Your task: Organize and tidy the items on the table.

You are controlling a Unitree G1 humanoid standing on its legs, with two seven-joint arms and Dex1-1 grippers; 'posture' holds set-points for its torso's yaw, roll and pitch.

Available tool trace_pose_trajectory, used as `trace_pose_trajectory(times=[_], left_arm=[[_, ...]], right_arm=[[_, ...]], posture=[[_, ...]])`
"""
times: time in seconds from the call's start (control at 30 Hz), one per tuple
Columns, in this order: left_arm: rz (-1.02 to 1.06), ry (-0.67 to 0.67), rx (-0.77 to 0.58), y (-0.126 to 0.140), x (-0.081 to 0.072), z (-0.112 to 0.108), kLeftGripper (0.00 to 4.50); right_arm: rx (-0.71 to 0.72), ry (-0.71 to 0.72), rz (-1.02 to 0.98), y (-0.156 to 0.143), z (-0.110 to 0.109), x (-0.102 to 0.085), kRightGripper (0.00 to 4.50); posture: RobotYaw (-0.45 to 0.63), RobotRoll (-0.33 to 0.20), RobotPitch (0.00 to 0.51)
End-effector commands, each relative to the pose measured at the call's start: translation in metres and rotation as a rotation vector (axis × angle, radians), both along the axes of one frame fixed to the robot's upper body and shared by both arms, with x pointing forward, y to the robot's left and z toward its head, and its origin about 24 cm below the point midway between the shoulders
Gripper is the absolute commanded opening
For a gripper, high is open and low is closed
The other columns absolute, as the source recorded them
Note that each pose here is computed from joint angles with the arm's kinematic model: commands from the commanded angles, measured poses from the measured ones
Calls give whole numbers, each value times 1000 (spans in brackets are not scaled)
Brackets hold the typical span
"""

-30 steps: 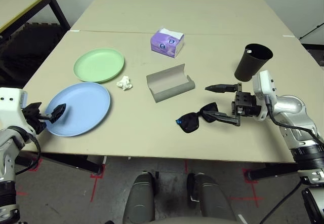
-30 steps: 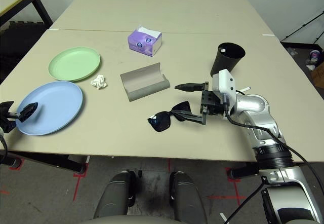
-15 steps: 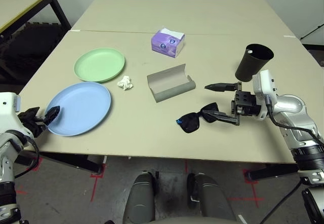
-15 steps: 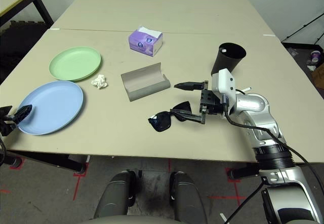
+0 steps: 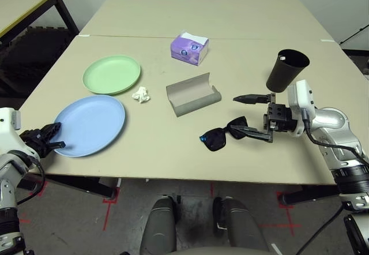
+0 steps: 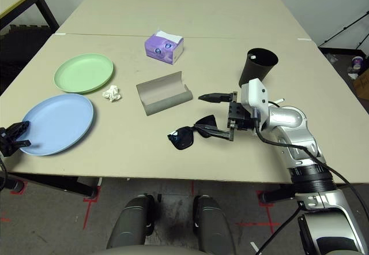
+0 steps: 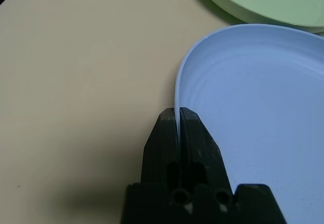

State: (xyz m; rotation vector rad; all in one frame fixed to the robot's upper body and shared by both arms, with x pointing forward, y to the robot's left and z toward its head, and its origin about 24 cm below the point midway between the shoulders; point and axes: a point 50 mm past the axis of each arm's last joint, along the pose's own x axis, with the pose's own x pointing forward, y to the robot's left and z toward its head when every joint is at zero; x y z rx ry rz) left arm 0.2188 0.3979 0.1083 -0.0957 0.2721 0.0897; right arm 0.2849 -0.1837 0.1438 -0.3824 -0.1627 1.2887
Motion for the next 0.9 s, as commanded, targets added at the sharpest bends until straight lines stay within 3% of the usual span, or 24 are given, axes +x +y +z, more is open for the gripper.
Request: trace_pose_trajectory(times=[0.03,0.33,0.47,0.8,0.9], left_arm=[[-20,51,-80,-4,-10,-9,32],[7,23,-180,-1,-33,-2,32],[42,-52,-205,-3,-34,10,32],[-11,-206,-252,-36,0,40,32],[-31,-243,-259,-42,22,50,32]], right_arm=[[-20,-4,-2,-1,-2,-2,4500],[-26,-4,-8,-3,-3,-1,4500],[-29,-3,-10,-3,-4,-1,4500],[-28,-8,-2,-1,-4,0,4500],[-28,-8,1,0,-4,1,4500]], posture=[[24,0,107],[22,0,104],[25,0,103],[31,0,101],[33,0,103]])
